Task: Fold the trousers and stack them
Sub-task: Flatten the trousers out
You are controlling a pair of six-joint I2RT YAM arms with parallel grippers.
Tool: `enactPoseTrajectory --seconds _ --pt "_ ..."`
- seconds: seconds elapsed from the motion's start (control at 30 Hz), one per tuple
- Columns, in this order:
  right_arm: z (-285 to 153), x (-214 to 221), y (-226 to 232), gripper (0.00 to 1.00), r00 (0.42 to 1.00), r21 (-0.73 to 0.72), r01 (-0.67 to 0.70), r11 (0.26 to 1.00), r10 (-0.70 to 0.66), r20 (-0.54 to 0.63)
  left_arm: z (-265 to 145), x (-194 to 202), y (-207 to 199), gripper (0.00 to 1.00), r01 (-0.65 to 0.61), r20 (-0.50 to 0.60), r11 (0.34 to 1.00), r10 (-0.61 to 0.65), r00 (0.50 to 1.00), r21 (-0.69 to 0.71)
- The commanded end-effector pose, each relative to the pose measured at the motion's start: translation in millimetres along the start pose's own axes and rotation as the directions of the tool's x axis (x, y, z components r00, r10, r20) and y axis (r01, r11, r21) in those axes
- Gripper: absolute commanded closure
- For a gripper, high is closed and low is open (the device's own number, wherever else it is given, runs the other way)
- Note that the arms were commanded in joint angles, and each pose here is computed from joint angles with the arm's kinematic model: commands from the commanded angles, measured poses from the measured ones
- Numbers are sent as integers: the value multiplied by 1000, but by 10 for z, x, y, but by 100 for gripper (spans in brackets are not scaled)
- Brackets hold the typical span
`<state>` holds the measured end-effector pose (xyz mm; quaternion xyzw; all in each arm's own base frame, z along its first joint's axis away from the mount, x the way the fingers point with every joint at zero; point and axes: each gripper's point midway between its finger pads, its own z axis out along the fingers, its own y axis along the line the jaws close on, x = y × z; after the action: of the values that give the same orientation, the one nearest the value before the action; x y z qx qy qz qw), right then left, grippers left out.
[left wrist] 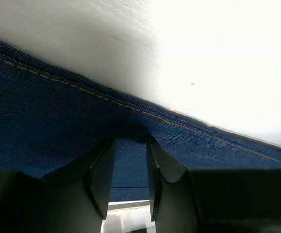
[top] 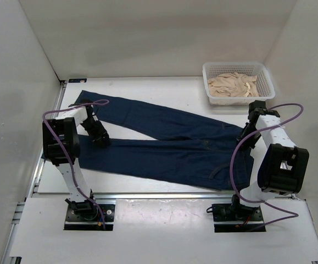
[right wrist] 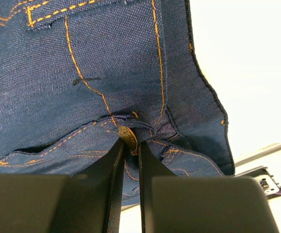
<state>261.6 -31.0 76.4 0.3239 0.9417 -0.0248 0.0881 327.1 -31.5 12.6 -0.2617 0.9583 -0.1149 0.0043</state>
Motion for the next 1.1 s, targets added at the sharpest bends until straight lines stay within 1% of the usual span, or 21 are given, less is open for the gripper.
enactPoseTrajectory --seconds 0.0,0.17,0.23,0.3,0.33,0.37,0.4,0.43,0.47,0.5,0.53,0.57,0.6,0.67,0.7,0.73,0.8,0.83,0.87,1.0,1.07 --pt "-65 -71 -155 100 999 73 12 997 -15 36 103 -127 145 57 -2 36 998 4 999 -59" --pt "-61 -5 -451 100 999 223 -44 974 38 29 59 -216 152 57 5 61 998 -2 998 -59" --pt "-39 17 -486 100 998 230 -63 971 60 23 16 -202 149 57 3 54 999 0 999 -42" --pt "-58 11 -485 96 998 225 -66 972 61 31 -183 -201 11 52 -34 81 999 35 996 -10" --pt "-59 28 -447 93 998 216 -56 975 52 26 -281 -207 -58 45 -49 96 999 49 994 -2" --pt "-101 -10 -430 82 998 205 -61 977 53 44 -382 -194 -174 37 -78 114 997 77 991 7" --pt "-119 -31 -396 73 997 189 -64 980 56 47 -614 -297 -323 30 -114 178 993 107 978 33" --pt "-120 -32 -395 61 997 189 -64 980 56 47 -694 -299 -383 23 -125 182 992 116 976 35" --pt "-143 -67 -378 42 997 183 -67 981 57 57 -813 -333 -472 14 -142 209 989 129 969 46" --pt "-167 -102 -361 40 996 176 -70 982 58 67 -956 -453 -618 14 -164 251 984 143 957 63" --pt "-167 -103 -361 36 996 176 -70 982 58 68 -984 -476 -717 14 -183 259 981 160 953 67" --pt "-195 -177 -323 32 994 161 -76 984 62 92 -998 -527 -733 17 -180 260 982 160 952 58" --pt "-242 -266 -261 32 991 134 -83 988 67 118 -976 -606 -907 20 -199 264 978 176 948 64" --pt "-309 -400 -191 32 983 104 -101 989 84 162 -919 -687 -1073 23 -224 265 972 199 943 67" --pt "-333 -489 -145 36 979 90 -106 990 88 182 -985 -730 -1232 21 -237 282 969 209 936 70" --pt "-302 -571 -94 36 976 79 -117 990 99 196 -790 -772 -1262 18 -236 244 970 216 945 55" --pt "-359 -746 -5 36 970 62 -121 991 105 220 -804 -906 -1380 12 -224 270 974 209 940 25" --pt "-292 -772 46 35 977 65 -115 991 101 190 -616 -964 -1353 5 -214 242 977 207 948 2" --pt "-288 -820 104 33 979 50 -101 994 90 183 -565 -1027 -1367 3 -203 247 979 198 948 -5" --pt "-144 -1094 316 31 984 19 -92 996 88 152 -332 -1169 -1387 3 -186 227 982 187 956 -26" --pt "78 -1221 444 31 991 5 -84 996 84 101 -178 -1169 -1378 5 -171 198 985 173 965 -25"
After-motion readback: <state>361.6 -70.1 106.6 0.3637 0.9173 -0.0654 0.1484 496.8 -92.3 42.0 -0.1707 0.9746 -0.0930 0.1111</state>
